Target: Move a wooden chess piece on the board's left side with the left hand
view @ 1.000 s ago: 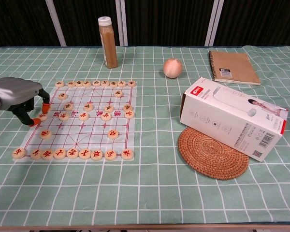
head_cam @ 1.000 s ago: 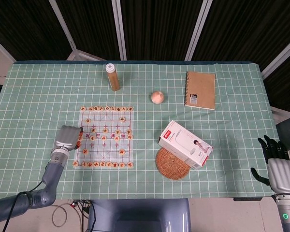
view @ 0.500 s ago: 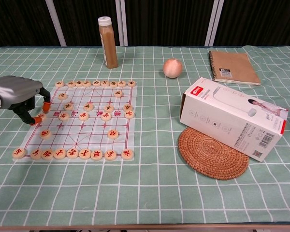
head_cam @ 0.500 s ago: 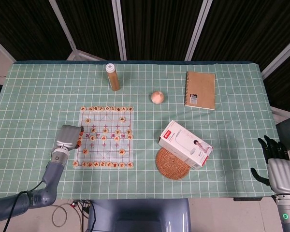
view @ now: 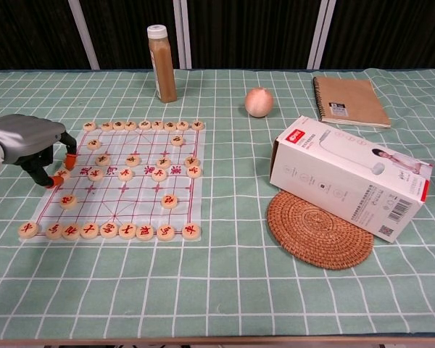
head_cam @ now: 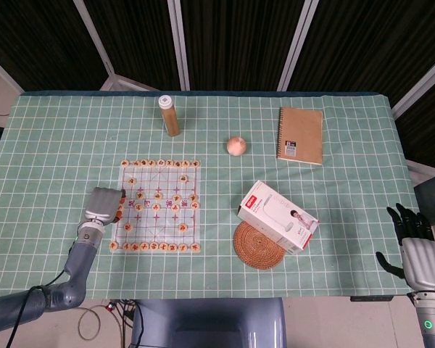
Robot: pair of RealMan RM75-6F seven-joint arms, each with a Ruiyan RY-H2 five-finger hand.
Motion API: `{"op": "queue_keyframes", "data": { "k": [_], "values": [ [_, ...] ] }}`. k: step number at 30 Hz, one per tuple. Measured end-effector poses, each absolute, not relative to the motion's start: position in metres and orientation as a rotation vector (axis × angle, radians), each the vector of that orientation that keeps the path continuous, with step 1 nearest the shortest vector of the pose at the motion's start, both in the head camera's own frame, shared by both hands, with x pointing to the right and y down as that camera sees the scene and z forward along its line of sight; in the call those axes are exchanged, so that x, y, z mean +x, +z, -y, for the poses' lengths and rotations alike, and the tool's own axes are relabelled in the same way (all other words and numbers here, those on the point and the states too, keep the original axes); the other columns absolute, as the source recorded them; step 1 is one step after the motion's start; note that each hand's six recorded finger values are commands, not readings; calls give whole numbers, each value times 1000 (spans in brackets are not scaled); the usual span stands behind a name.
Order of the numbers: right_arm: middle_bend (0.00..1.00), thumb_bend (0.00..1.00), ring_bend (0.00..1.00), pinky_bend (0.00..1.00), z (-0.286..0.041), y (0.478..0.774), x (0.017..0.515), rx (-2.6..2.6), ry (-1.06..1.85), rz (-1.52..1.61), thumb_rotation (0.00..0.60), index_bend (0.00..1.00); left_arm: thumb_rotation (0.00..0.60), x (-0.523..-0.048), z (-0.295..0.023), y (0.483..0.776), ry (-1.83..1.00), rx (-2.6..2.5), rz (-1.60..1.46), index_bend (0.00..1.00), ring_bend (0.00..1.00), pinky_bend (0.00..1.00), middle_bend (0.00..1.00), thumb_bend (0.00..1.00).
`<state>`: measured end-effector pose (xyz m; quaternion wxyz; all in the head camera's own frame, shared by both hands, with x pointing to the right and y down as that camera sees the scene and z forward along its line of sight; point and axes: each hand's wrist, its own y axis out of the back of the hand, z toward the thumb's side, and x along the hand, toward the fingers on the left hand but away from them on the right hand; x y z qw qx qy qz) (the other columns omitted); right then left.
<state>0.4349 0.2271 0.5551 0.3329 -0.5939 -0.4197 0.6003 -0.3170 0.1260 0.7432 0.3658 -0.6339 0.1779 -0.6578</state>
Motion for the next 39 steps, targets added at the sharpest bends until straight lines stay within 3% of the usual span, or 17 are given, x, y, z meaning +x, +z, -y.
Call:
{"op": "queue_keyframes", "data": {
  "k": [26, 39],
  "values": [
    [0, 344, 0, 0, -228, 555, 435, -1555, 1569, 1103, 600, 0, 600, -317, -126, 741, -1686, -1627, -460, 522, 913, 930, 1000, 346],
    [0, 344, 0, 0, -228, 555, 435, -1554, 1566, 1105, 600, 0, 600, -311, -101, 722, -1636, -1601, -517, 521, 913, 930, 1000, 347]
  ]
}}
